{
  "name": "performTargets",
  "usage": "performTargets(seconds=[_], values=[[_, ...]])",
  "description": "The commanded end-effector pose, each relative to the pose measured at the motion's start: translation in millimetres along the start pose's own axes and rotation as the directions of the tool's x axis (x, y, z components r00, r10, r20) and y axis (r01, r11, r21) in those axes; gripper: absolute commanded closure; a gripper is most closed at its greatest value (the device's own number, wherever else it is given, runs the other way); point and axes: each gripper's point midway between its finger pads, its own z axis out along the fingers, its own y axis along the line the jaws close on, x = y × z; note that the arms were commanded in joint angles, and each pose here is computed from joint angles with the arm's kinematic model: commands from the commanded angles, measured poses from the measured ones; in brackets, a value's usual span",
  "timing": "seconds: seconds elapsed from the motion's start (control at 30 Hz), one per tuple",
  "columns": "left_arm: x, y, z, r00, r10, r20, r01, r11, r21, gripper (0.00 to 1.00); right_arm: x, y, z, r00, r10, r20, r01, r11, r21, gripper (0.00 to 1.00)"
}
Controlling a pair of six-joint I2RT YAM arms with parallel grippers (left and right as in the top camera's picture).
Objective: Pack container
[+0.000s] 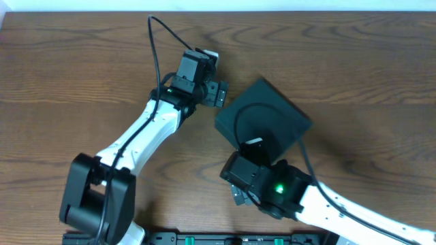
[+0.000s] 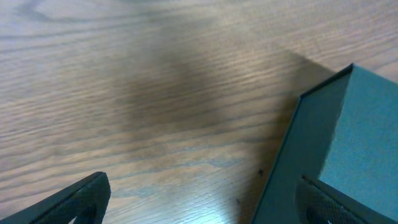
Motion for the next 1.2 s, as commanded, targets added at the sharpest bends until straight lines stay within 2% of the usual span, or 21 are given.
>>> performTargets(seconds=[0.0,0.2,0.43,0.6,0.77,1.17], values=[[-8,-6,4,1.0,0.009,0.008,-0.009,0.999,0.033,0.05,13,9,14,0.998,0.026,-0.057,-0.028,0.999,-0.03,0.01],[-8,-8,13,1.0,0.01,0.005,-0.01,0.999,0.044,0.05,21,26,30,0.994,0.049,-0.095,-0.06,0.992,-0.115,0.01],[6,-16,26,0.999,0.015,-0.041,-0.012,0.998,0.065,0.05,22,12,45,0.981,0.141,-0.135,-0.149,0.987,-0.057,0.01],[7,-20,28,0.999,0.023,-0.039,-0.02,0.997,0.068,0.05,17,15,54,0.975,0.166,-0.146,-0.178,0.981,-0.072,0.01],[2,-20,28,1.0,0.023,-0.02,-0.022,0.997,0.07,0.05,16,39,53,0.979,0.097,-0.178,-0.132,0.972,-0.194,0.01],[-2,-20,28,1.0,0.024,-0.005,-0.023,0.997,0.07,0.05,18,25,75,0.977,-0.042,-0.207,0.006,0.985,-0.171,0.01]])
